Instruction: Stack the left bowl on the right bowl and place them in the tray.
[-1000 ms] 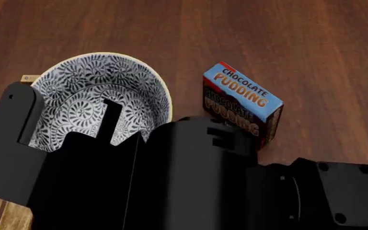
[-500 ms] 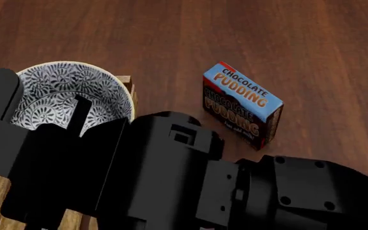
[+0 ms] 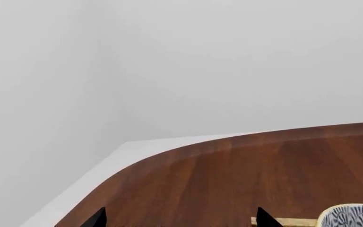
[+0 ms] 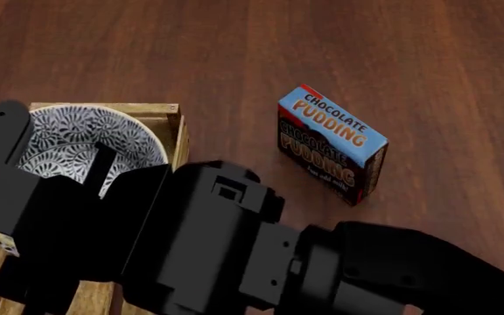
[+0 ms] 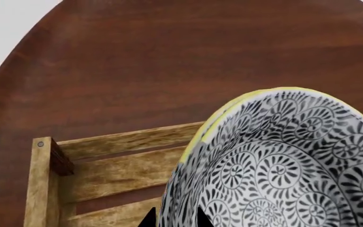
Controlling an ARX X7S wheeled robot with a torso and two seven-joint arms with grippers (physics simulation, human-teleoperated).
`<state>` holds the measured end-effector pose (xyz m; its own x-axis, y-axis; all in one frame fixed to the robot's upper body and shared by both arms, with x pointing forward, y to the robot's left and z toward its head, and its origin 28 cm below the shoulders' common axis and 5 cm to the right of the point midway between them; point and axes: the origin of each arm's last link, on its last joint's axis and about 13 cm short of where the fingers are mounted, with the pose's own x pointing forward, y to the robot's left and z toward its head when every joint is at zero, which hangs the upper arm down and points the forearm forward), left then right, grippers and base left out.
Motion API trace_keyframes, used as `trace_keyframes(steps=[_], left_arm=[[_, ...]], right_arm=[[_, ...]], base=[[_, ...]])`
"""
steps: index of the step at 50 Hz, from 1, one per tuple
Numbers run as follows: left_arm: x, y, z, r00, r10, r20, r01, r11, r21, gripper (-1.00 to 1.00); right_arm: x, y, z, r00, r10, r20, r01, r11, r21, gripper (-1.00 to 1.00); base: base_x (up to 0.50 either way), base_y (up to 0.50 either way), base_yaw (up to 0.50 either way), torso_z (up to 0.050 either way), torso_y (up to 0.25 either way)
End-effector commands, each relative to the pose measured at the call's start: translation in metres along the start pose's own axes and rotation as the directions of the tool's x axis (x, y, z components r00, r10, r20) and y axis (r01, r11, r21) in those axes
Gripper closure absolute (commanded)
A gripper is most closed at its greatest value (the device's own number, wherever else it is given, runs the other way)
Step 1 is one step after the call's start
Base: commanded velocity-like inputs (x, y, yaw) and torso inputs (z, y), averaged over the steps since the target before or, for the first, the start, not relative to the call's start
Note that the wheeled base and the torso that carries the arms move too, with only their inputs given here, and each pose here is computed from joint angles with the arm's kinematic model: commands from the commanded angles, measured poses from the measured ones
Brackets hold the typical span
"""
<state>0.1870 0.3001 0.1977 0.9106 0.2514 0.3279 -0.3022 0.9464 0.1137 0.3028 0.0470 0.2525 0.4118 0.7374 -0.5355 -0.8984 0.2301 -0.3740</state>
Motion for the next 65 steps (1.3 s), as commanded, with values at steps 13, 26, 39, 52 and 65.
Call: trace_keyframes(steps=[13,26,39,52,65], left_arm=[[-0.001,0.003,-0.003,1.000,0.008,-0.005,-0.008,1.000,0.004,-1.00],[0.001,0.003,-0.003,1.000,0.011,-0.010,-0.011,1.000,0.000,-1.00],[0.001,0.007,-0.003,1.000,0.027,-0.014,-0.027,1.000,-0.006,-1.00],[0.001,0.003,-0.007,1.000,0.013,-0.019,-0.013,1.000,-0.011,-1.00],[-0.001,0.004,-0.008,1.000,0.017,-0.019,-0.017,1.000,-0.007,-1.00]], right_arm=[[0.022,-0.001,-0.004,1.000,0.016,0.014,-0.016,1.000,-0.013,1.00],[0.032,-0.001,-0.009,1.000,0.030,-0.001,-0.030,1.000,-0.009,1.00],[0.042,0.003,-0.022,0.999,0.044,-0.032,-0.043,0.999,0.015,1.00],[0.045,0.002,-0.031,0.997,0.038,-0.067,-0.037,0.999,0.016,1.00],[0.050,-0.001,-0.036,0.995,0.045,-0.087,-0.044,0.999,0.014,1.00]], base=[[0.00,0.00,0.00,0.001,0.001],[0.00,0.00,0.00,0.000,0.001],[0.00,0.00,0.00,0.000,0.001],[0.00,0.00,0.00,0.001,0.001],[0.00,0.00,0.00,0.000,0.001]])
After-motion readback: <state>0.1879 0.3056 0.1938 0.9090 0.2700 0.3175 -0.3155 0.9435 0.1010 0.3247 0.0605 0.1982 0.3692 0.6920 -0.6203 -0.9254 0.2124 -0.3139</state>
